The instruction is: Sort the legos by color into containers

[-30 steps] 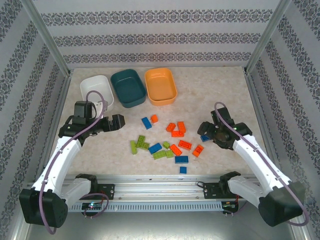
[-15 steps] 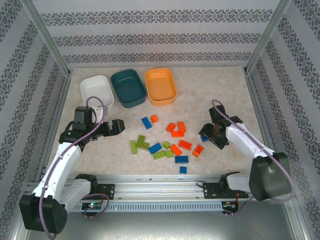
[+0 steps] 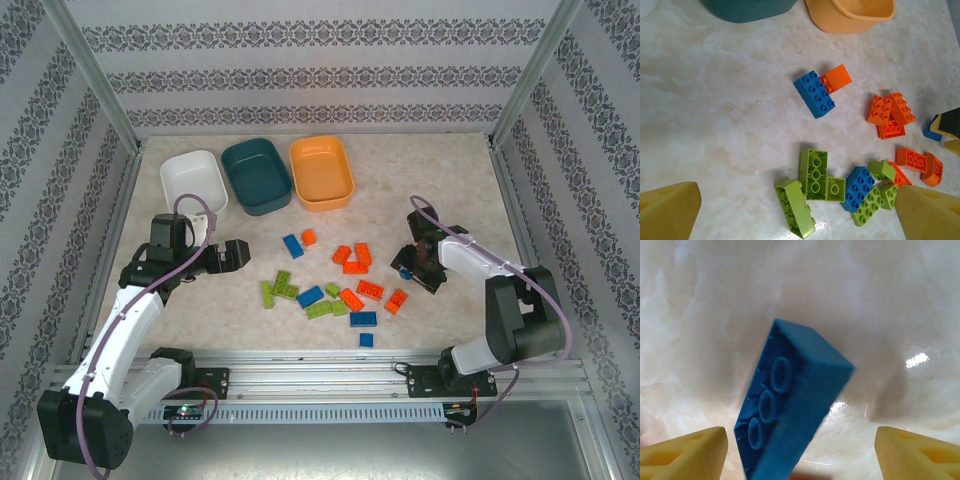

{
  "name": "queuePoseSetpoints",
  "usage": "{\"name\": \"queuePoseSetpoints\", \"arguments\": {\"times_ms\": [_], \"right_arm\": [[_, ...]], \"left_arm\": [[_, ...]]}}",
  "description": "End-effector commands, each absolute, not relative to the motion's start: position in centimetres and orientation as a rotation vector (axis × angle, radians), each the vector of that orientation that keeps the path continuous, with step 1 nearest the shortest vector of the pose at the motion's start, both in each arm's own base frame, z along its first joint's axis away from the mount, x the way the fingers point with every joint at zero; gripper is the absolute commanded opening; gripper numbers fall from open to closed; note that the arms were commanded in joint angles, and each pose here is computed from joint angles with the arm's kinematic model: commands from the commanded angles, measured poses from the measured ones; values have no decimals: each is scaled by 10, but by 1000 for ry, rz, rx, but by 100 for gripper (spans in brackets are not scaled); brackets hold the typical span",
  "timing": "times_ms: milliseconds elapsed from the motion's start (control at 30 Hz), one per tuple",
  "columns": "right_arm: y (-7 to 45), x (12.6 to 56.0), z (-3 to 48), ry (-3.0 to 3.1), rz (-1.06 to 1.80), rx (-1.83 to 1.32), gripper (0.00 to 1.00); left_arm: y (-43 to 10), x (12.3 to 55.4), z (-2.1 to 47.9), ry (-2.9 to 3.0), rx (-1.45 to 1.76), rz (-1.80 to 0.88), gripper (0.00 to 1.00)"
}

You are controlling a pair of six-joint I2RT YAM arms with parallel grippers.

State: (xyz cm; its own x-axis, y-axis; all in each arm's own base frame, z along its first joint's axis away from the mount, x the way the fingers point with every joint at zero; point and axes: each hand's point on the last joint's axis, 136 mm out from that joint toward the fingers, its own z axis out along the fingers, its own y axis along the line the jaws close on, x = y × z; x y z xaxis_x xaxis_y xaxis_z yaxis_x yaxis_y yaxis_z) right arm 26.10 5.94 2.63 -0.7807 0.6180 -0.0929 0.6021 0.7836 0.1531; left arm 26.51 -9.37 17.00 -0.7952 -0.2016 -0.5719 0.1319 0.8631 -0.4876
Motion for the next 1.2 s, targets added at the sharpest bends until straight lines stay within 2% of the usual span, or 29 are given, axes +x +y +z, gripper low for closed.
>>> {"name": "queuePoseSetpoints", "arguments": {"times_ms": [0,233,400,567,700,867,1033,1167], "right_arm": [[64,270,28,2820,190,989,77],[61,277,24,2820,175,979,75],[62,285,25,2816,180,956,64],[63,288,25,2822,172,938,60],[64,289,25,2832,181,913,51],[65,289,26,2846,187,874,33],[67,289,35,2847,205,839,32],[77,301,61,2795,291,782,31]], "left_arm": [[-96,265,173,2372,-9,-668,100],[-96,265,172,2375,-7,-663,100],[-96,265,171,2380,-5,-663,100],[-98,264,171,2381,3,-663,100],[-98,264,170,2383,5,-660,100],[-98,264,169,2385,6,-656,100],[-98,264,169,2387,8,-651,100],[-98,264,169,2387,11,-650,100]]}}
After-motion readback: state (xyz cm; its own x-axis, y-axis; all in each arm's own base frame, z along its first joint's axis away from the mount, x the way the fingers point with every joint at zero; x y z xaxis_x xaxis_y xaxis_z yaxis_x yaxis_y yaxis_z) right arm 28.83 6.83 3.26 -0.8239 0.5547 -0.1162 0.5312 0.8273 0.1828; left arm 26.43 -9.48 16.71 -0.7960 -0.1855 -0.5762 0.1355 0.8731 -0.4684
